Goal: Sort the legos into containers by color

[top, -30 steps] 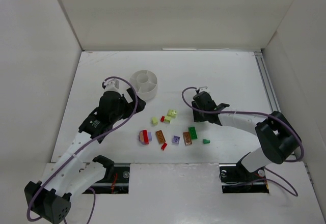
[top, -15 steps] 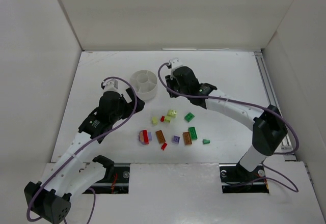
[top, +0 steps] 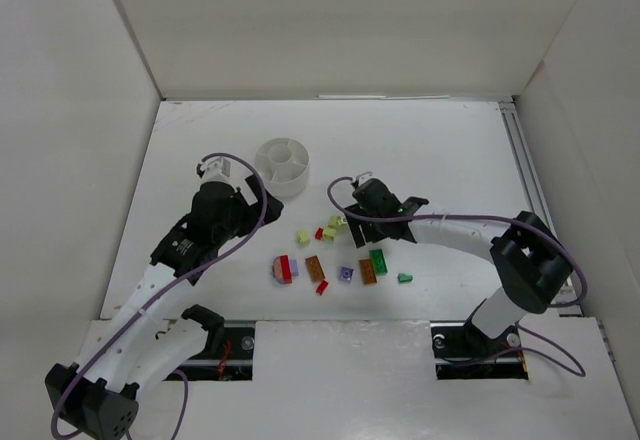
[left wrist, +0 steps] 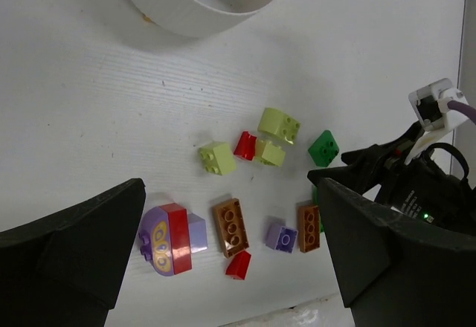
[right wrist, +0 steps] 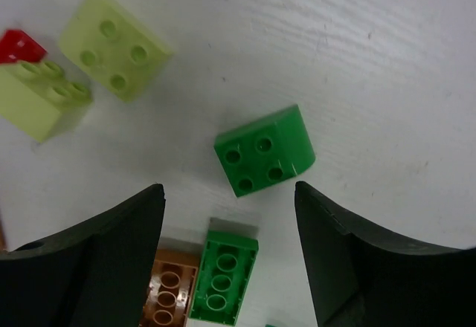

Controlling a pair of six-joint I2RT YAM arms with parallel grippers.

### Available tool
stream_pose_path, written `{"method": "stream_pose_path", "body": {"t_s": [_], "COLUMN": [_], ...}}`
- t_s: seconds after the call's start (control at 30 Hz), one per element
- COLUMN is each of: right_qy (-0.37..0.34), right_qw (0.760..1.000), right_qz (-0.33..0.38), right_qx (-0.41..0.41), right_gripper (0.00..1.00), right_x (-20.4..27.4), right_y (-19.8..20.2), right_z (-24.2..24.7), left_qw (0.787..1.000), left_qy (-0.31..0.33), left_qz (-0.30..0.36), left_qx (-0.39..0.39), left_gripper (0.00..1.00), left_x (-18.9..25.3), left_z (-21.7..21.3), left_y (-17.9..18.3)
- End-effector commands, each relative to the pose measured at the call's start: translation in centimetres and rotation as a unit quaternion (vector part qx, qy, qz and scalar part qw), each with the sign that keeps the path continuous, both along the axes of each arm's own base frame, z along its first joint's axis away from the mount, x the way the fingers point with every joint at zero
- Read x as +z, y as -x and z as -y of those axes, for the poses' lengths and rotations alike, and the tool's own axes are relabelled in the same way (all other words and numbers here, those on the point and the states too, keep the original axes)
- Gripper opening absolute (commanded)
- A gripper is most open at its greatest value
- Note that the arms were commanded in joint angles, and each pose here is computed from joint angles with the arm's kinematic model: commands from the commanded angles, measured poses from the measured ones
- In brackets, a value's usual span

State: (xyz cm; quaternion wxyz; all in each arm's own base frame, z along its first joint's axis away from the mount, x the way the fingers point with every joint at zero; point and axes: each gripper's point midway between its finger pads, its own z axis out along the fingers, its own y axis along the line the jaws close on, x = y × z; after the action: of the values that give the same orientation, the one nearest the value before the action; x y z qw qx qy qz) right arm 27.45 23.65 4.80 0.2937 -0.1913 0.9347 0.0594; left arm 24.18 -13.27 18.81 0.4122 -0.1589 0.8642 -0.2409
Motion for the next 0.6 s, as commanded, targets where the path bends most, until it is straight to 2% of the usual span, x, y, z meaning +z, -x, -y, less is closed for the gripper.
{"method": "stream_pose_path", "body": {"t_s": [0.0, 0.33, 0.57], "right_qy": [-0.039, -0.012, -0.012], "right_qw": [0.999, 0.998, 0.99], "right_qz": [0.01, 0.004, -0.014], "right_qx": [-0.036, -0.068, -0.137], "right_gripper": [0.76, 0.77, 0.77], "right_x": [1.1, -1.7, -3.1], "right_y": [0.3, -0.3, -0.3], "right_z": [-0.1, 0.0, 0.4], "left_qw": [1.0, 0.999, 0.999], "left_qy": [0.01, 0.005, 0.009], "left_qz": [0.008, -0.005, 0.01], "left_qx": [-0.023, -0.034, -0.03], "left_gripper": [1.0, 1.0, 1.0], "left_x": [0.9, 0.1, 0.9], "left_z": [0.9, 1.3, 1.1], "left_y": [0.1, -0.1, 0.0]}}
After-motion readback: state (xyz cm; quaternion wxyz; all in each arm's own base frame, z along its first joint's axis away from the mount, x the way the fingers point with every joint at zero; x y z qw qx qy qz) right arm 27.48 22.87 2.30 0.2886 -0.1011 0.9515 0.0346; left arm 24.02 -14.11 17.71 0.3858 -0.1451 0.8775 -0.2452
